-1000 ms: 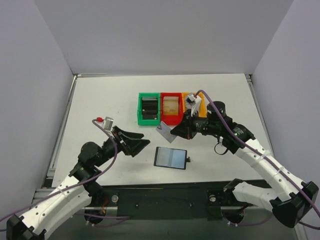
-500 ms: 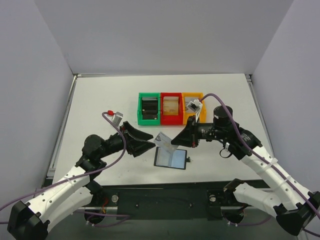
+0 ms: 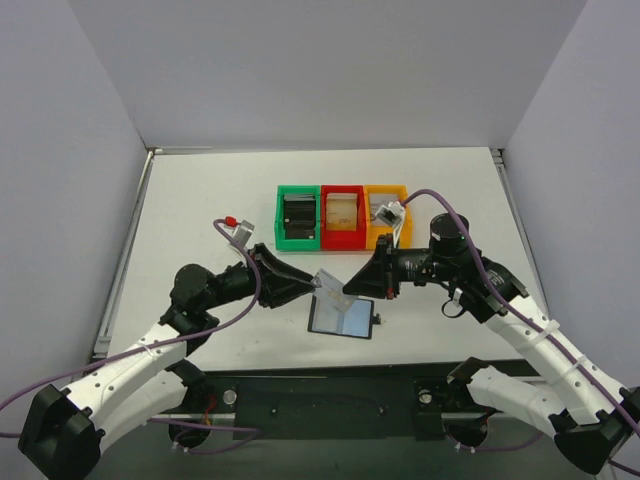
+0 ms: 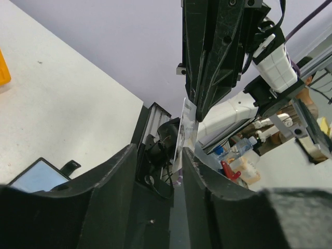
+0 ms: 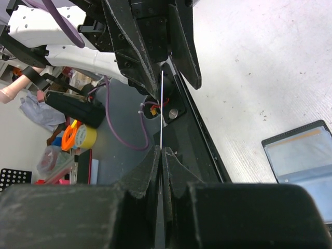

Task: Take the credit cards out of the card holder
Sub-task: Place the credit card in the storage box.

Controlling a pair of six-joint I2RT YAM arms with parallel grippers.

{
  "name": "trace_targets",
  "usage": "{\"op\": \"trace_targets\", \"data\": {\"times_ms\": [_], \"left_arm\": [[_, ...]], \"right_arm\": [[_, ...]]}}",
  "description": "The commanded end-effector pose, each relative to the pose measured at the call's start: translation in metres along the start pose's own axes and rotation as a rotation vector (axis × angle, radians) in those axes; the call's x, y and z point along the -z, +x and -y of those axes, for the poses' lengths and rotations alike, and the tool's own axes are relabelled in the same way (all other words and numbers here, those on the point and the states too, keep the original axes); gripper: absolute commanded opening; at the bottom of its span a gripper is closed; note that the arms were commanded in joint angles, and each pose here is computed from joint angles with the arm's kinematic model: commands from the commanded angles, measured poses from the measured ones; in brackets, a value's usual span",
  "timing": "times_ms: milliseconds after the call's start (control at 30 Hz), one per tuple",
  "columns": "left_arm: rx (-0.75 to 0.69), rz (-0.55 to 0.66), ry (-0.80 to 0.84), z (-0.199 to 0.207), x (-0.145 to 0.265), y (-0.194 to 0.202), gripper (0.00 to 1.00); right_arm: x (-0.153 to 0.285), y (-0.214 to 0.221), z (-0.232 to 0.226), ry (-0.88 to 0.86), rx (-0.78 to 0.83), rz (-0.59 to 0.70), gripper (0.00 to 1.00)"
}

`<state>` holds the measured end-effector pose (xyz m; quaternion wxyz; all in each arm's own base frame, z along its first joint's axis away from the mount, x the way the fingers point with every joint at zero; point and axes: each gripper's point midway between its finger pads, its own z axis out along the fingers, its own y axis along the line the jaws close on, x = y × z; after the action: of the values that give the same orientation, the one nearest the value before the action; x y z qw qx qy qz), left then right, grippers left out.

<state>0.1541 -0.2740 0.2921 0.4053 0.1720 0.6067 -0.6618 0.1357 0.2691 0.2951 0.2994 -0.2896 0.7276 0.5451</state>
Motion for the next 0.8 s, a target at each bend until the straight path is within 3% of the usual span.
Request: {"op": "trace_targets", "data": {"times_ms": [0, 233, 300, 433, 567, 600, 633, 767], "left_arm": [[-0.076, 0.021, 0.129, 0.0339, -0.0043, -0.0202, 0.43], [-0.078, 0.009, 0.144, 0.0372, -0.0042, -0.0189, 0.48], [-0.079, 0.0, 0.155, 0.0386, -0.0042, -0.0172, 0.42], [-0.078, -0.02, 0.162, 0.0381, -0.0039, -0.0132, 0.19], [-0.075, -0.035, 0.17, 0.0395, -0.0052, -0.0117, 0.17], [-0.081, -0.037, 0.176, 0.0406, -0.0056, -0.0112, 0.12], [-0.084, -0.036, 0.177, 0.0414, -0.0055, -0.0118, 0.0], [-0.09, -0.033, 0.175, 0.0415, -0.0051, -0.0118, 0.0]], "right_arm": [[-0.0005, -0.0051, -0.0107, -0.041, 0.024, 0.002, 0.0], [-0.0032, -0.0045, -0.009, -0.036, 0.025, -0.008, 0.0], [-0.0037, -0.0044, -0.0092, -0.035, 0.024, -0.01, 0.0], [-0.0045, -0.0042, -0.0084, -0.03, 0.031, -0.014, 0.0], [-0.0056, -0.0026, -0.0085, -0.027, 0.028, -0.023, 0.0], [-0.0057, -0.0035, -0.0097, -0.028, 0.034, -0.023, 0.0], [-0.0057, -0.0029, -0.0092, -0.025, 0.028, -0.026, 0.0], [-0.0059, -0.0063, -0.0052, 0.009, 0.026, -0.023, 0.04]]}}
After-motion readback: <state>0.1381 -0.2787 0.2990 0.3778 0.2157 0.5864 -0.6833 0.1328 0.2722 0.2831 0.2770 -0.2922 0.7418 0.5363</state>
